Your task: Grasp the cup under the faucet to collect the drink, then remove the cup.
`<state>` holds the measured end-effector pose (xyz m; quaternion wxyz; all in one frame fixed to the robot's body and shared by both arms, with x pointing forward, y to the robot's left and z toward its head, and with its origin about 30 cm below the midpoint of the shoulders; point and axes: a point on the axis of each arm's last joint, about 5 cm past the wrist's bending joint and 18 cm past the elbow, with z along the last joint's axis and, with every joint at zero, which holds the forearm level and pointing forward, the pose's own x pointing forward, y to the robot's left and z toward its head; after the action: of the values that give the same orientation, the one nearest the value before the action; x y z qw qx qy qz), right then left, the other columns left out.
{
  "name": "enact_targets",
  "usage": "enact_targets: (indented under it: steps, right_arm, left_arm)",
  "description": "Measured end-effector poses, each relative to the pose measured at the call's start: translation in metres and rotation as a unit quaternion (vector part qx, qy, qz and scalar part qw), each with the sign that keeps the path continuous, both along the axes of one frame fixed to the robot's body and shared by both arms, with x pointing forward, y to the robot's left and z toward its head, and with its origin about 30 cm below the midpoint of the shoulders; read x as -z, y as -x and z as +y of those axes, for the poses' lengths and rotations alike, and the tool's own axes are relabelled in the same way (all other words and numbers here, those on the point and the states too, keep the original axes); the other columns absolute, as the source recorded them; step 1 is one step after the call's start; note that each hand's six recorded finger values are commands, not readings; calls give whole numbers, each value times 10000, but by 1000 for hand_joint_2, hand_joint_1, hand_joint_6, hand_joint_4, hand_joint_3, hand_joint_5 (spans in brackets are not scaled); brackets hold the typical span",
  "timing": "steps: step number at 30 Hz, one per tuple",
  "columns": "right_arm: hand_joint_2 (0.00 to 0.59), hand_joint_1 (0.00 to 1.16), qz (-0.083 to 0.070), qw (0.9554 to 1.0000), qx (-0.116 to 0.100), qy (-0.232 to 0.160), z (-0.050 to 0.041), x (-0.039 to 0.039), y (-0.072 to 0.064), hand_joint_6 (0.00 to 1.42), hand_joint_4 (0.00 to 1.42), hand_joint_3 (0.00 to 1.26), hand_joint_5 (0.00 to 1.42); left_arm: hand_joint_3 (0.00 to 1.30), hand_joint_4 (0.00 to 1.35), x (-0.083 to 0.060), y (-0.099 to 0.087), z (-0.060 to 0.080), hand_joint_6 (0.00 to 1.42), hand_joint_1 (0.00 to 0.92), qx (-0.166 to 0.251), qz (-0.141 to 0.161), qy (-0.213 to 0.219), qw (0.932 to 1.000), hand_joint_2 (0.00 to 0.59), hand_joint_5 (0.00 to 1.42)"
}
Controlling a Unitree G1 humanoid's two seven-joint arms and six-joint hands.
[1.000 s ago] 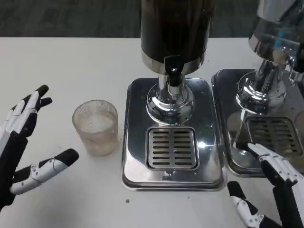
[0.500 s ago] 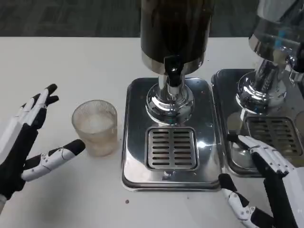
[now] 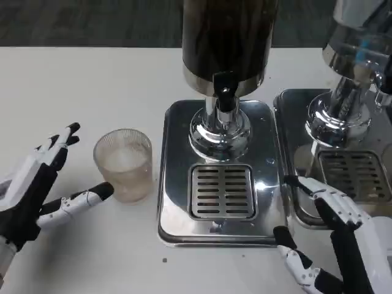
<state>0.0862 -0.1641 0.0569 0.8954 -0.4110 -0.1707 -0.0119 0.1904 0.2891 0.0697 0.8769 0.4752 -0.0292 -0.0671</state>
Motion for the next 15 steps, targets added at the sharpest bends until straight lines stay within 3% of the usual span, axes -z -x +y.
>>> enact_targets:
  steps: [15]
  right_arm:
    - [397,411,-53,10000,-14,14,7,3,-30,405,260,294,273]
  left_arm:
    - [0,0,41,-212,-45,61,109,90,225,-192,9995,29,51]
